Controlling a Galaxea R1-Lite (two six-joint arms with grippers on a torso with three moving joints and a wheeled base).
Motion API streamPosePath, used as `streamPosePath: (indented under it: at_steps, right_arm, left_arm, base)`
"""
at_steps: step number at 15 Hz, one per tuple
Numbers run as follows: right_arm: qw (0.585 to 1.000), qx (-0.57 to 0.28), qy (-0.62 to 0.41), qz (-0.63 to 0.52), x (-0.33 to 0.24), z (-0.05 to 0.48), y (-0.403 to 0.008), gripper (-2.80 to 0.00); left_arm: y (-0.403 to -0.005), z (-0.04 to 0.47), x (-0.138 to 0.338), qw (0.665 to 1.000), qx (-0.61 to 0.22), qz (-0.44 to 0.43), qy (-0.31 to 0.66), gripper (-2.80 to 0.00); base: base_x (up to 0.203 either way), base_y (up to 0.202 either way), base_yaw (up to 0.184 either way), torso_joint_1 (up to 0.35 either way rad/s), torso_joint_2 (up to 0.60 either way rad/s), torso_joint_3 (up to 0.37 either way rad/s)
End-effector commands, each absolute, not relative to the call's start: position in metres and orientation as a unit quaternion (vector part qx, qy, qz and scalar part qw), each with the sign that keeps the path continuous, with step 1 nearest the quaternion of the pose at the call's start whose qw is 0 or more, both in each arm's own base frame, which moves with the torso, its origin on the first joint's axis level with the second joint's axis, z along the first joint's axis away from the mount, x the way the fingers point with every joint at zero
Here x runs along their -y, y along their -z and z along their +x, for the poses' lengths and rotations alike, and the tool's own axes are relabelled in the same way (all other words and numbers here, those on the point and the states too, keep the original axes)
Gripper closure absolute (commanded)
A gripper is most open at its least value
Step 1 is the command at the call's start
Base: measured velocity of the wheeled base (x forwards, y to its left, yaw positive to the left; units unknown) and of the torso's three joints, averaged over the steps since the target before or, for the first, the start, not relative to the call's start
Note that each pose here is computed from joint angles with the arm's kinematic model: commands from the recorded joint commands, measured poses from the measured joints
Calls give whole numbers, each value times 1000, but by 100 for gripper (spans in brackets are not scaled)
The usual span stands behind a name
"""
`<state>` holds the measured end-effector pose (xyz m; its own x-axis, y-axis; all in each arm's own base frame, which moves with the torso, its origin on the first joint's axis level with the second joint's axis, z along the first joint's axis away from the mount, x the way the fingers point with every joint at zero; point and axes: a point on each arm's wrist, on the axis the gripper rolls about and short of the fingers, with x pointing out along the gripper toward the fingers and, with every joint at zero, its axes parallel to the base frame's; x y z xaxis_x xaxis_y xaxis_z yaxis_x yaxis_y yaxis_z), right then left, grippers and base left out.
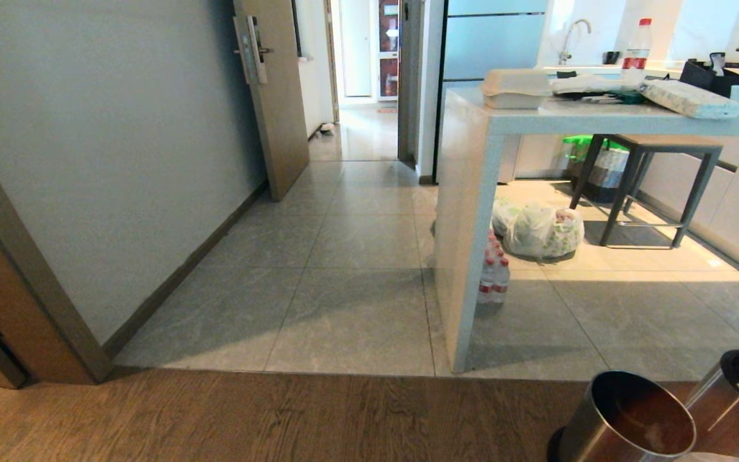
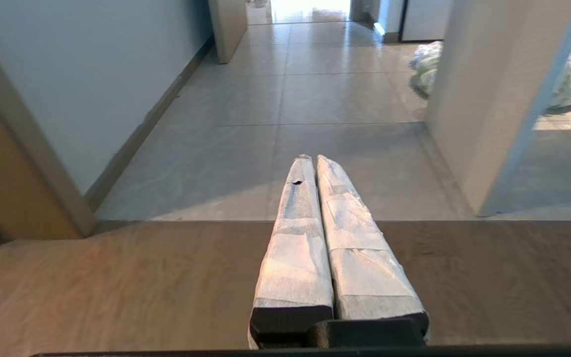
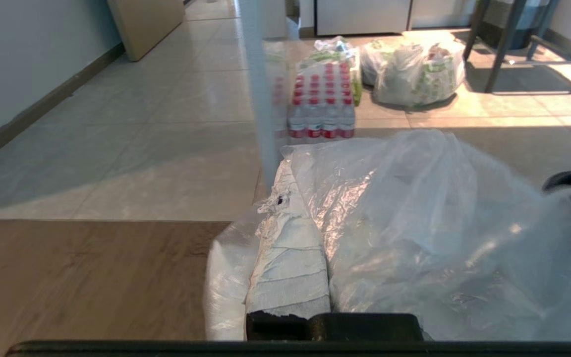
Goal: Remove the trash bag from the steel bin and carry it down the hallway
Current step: Put the trash bag at the door
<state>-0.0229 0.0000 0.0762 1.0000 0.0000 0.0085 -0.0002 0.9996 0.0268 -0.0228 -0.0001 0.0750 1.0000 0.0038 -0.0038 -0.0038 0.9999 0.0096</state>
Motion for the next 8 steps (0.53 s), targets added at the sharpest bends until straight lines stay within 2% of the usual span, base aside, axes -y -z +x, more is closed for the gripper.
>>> streamPosePath:
  at_steps: [1,8]
  right_arm:
    - [1000,4,0,13,0,-23,-76,0]
    - [1000,4,0,13,0,-23,-76,0]
  left_arm:
    - [-74,-23,0,1000,-4,5,-2,0]
    - [-74,-23,0,1000,-4,5,-2,0]
  base:
    - [0,190,1,2,0,-1]
    - [0,192,1,2,4,3]
